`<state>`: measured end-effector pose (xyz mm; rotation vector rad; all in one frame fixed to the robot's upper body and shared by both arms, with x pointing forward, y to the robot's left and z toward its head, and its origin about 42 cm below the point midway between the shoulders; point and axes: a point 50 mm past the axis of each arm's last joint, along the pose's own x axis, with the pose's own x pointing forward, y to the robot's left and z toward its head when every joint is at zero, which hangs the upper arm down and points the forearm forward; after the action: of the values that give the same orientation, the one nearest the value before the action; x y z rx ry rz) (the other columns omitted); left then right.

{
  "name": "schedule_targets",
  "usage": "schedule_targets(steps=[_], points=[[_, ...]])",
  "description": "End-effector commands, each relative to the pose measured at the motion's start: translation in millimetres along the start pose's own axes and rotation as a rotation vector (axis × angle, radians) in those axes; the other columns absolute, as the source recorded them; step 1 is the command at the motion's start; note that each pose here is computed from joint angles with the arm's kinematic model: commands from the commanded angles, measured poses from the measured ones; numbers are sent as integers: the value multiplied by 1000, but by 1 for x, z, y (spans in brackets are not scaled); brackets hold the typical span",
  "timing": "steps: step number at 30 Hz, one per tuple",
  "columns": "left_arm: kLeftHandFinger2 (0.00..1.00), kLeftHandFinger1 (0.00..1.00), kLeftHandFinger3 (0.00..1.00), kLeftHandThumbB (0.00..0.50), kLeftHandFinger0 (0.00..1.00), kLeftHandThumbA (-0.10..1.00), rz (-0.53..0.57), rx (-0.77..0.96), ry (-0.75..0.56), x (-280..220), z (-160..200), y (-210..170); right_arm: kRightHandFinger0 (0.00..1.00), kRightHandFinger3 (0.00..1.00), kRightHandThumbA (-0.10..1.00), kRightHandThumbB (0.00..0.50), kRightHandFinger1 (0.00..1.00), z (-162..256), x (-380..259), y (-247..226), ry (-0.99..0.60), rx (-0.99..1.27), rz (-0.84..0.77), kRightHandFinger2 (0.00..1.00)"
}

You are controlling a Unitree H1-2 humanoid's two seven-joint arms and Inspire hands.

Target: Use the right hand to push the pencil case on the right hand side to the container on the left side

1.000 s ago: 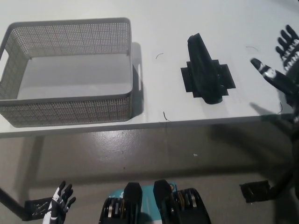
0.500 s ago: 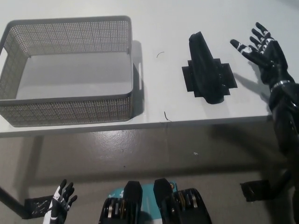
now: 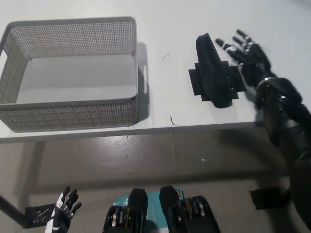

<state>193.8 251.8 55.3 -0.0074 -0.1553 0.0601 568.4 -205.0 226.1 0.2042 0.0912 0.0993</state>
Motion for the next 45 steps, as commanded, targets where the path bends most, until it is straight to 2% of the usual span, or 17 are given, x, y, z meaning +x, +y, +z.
schedule_targets(steps=[1,7,10,12,18,27,36,38,43,45], points=[[1000,1000,1000,237,1000,1000,-18,-11,-70,0,12,-1,1000,1000,1000,257,1000,23,10,35,-62,-3,80,1000],[1000,1000,1000,241,1000,1000,-25,-10,-83,2,15,0,1000,1000,1000,261,1000,-11,3,51,3,32,105,1000],[1000,1000,1000,240,1000,1000,-27,-10,-96,5,17,1,1000,1000,1000,242,1000,-21,1,55,14,67,111,1000],[1000,1000,1000,243,1000,1000,-30,-12,-99,6,18,2,1000,1000,1000,261,1000,-28,-1,58,22,73,111,1000],[1000,1000,1000,251,1000,1000,-39,-29,-115,9,20,2,1000,1000,1000,251,1000,-40,-5,70,34,115,136,1000],[1000,1000,1000,262,1000,1000,-34,1,-129,13,24,1,1000,1000,1000,283,1000,-45,-7,100,46,140,199,1000],[1000,1000,1000,266,1000,1000,-50,-32,-160,17,29,-2,1000,1000,1000,273,1000,-46,-8,133,57,119,245,1000],[1000,1000,1000,264,1000,1000,-48,-12,-163,18,31,0,1000,1000,1000,255,1000,-42,-7,132,49,102,244,1000],[1000,1000,1000,251,1000,1000,-49,2,-169,17,33,3,1000,1000,1000,278,1000,-26,-1,127,32,84,228,1000],[1000,1000,1000,252,1000,1000,-55,-13,-171,18,33,2,1000,1000,1000,306,1000,-18,2,126,24,59,222,1000]])
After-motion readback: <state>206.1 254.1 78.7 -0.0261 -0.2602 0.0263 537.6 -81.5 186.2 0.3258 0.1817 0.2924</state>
